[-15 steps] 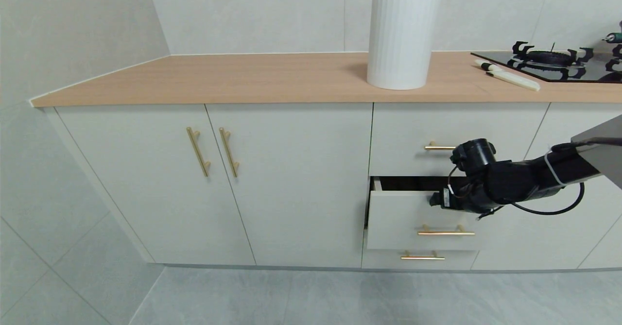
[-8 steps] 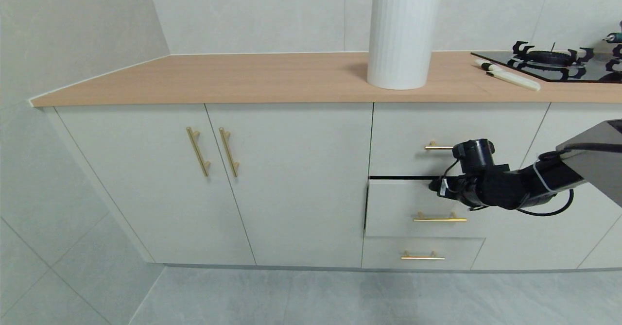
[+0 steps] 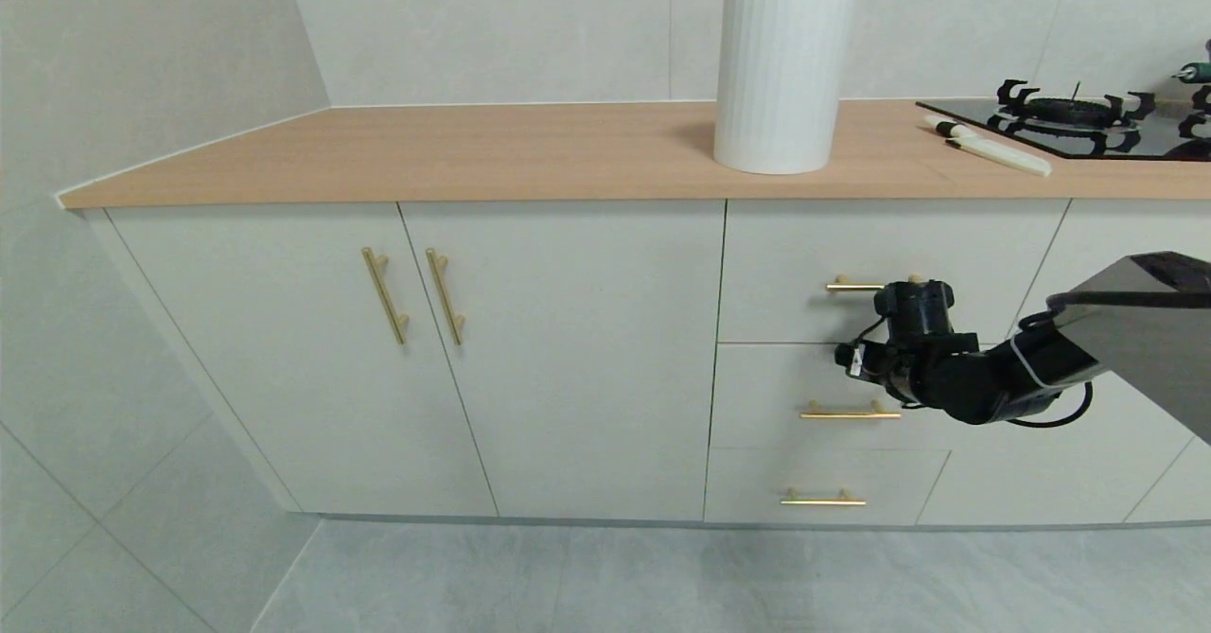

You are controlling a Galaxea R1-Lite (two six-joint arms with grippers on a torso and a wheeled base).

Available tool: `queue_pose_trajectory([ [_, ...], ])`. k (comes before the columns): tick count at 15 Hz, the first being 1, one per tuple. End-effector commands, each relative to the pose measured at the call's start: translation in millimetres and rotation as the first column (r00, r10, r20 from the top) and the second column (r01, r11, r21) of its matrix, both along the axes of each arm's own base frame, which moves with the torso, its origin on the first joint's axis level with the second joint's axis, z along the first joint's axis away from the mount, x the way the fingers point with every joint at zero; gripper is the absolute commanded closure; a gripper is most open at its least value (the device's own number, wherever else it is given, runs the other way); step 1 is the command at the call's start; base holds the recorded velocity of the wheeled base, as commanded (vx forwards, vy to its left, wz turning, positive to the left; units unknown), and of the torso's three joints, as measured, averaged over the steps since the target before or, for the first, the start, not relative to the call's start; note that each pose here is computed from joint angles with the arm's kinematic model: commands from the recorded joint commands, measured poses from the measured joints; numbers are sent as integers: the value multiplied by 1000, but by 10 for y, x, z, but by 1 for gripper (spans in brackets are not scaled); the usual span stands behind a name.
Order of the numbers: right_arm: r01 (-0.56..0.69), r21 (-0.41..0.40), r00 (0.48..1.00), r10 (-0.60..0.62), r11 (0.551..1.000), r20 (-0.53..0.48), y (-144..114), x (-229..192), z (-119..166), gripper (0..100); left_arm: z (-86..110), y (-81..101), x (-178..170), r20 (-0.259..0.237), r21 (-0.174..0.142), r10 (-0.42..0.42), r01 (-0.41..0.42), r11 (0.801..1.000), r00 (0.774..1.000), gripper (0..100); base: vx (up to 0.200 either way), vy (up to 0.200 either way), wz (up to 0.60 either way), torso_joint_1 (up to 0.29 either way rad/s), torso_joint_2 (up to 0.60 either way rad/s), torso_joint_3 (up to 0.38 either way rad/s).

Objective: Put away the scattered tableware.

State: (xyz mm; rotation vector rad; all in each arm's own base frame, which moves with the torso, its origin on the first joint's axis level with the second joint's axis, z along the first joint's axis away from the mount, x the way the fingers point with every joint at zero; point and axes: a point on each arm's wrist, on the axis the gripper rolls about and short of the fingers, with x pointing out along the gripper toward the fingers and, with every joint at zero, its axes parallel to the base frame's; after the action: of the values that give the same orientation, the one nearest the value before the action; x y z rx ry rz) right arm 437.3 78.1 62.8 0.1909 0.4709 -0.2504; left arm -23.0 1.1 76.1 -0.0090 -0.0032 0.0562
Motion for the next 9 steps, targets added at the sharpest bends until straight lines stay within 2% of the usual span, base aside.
queue_pose_trajectory([
  [1,3,1,1000,-3,1000,10,2,14,-23,0,0,0,0,0,0,1,-1,1000,1000,0,0,0,0,0,0,0],
  [3,1,4,1000,-1,1000,27,-13,-65,122,0,0,0,0,0,0,1,-1,1000,1000,0,0,0,0,0,0,0],
  [6,-25,20,993,22,999,112,-10,-440,676,0,0,0,0,0,0,1,-1,1000,1000,0,0,0,0,0,0,0],
  [7,-26,22,991,23,999,130,-20,-513,774,0,0,0,0,0,0,1,-1,1000,1000,0,0,0,0,0,0,0],
  [8,-22,28,980,16,999,199,-91,-856,1139,0,0,0,0,0,0,1,-1,1000,1000,0,0,0,0,0,0,0],
  [9,-17,27,970,10,999,242,-152,-1124,1345,0,0,0,0,0,0,1,-1,1000,1000,0,0,0,0,0,0,0],
])
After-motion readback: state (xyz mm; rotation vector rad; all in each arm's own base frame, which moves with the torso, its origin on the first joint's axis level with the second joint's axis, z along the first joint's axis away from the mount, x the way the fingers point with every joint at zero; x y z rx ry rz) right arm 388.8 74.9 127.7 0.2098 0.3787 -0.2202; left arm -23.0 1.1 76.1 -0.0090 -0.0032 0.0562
